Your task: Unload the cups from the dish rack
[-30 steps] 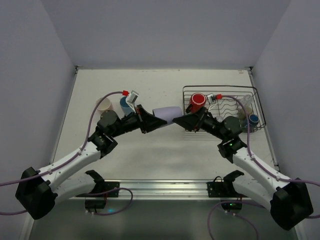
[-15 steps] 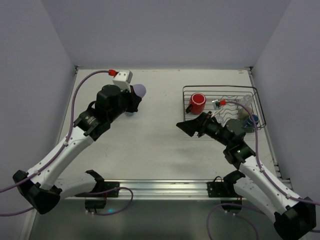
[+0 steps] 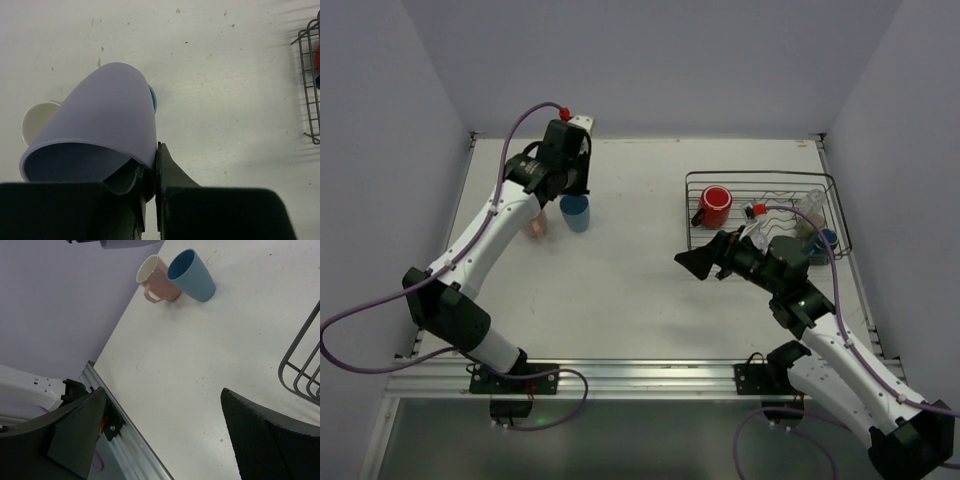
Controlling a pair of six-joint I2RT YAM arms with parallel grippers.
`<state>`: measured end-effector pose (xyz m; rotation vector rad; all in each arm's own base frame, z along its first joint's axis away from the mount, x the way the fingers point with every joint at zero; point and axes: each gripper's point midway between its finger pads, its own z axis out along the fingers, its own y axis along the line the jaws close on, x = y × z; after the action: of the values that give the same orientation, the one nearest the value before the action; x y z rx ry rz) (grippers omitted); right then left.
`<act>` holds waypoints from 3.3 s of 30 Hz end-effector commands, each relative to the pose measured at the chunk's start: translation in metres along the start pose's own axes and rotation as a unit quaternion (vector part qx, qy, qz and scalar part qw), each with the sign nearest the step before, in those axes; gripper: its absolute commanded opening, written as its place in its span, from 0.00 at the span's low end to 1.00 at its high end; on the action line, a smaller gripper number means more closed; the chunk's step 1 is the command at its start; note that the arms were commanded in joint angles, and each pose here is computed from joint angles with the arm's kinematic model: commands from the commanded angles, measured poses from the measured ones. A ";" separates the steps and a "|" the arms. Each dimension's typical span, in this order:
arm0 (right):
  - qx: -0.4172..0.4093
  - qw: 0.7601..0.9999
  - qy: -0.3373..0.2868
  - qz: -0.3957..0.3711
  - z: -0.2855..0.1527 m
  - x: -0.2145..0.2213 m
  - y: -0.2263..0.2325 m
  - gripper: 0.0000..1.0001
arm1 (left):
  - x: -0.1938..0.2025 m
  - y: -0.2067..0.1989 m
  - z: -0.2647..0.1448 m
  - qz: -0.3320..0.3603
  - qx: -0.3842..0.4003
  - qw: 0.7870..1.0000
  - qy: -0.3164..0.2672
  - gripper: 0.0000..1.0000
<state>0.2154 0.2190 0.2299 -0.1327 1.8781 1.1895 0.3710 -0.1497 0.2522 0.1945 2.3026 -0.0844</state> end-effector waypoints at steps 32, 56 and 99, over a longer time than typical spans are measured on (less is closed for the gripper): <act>0.014 0.999 -0.017 -0.045 -0.009 -0.007 -0.001 0.99 | 0.044 0.004 0.066 0.042 -0.010 0.986 0.160 0.04; 0.031 0.999 -0.015 -0.036 -0.002 -0.006 -0.012 0.99 | 0.020 0.008 0.059 0.024 -0.023 0.993 0.113 0.43; 0.520 0.851 0.000 -0.078 0.079 -0.106 -0.239 0.99 | 0.088 -0.056 -0.120 0.017 0.299 0.926 -0.228 0.76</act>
<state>0.4338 0.1148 0.1181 0.3031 2.2389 -0.0518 0.2166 -0.1766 0.2488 0.4298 1.8134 -0.7192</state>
